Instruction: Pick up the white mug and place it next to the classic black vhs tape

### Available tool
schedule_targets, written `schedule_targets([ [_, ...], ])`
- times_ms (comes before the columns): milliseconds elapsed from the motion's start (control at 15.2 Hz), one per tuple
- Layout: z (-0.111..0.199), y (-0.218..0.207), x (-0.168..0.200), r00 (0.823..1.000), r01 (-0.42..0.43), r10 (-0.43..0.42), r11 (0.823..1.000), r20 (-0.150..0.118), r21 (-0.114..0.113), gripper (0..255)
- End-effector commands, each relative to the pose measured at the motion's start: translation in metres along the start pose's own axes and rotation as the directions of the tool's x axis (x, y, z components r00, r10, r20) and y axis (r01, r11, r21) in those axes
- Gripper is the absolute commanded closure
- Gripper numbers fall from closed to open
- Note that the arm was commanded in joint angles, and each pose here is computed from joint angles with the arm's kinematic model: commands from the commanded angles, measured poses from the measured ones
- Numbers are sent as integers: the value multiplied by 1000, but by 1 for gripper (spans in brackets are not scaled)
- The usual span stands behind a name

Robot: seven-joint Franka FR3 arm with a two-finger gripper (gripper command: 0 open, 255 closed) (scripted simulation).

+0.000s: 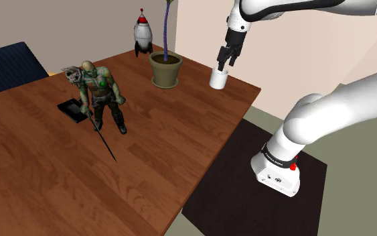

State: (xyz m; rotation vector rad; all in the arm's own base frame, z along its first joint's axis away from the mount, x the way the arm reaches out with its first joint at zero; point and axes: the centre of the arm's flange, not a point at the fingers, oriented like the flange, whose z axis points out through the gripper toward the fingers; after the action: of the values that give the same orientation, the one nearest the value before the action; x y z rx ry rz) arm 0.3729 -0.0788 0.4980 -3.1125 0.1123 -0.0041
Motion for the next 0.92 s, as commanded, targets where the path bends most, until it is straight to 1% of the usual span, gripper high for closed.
schedule_targets([
  [0,15,17,13,1000,-5,5,1000,-17,-7,0],
  [858,103,124,93,994,-42,37,998,-107,-44,0],
])
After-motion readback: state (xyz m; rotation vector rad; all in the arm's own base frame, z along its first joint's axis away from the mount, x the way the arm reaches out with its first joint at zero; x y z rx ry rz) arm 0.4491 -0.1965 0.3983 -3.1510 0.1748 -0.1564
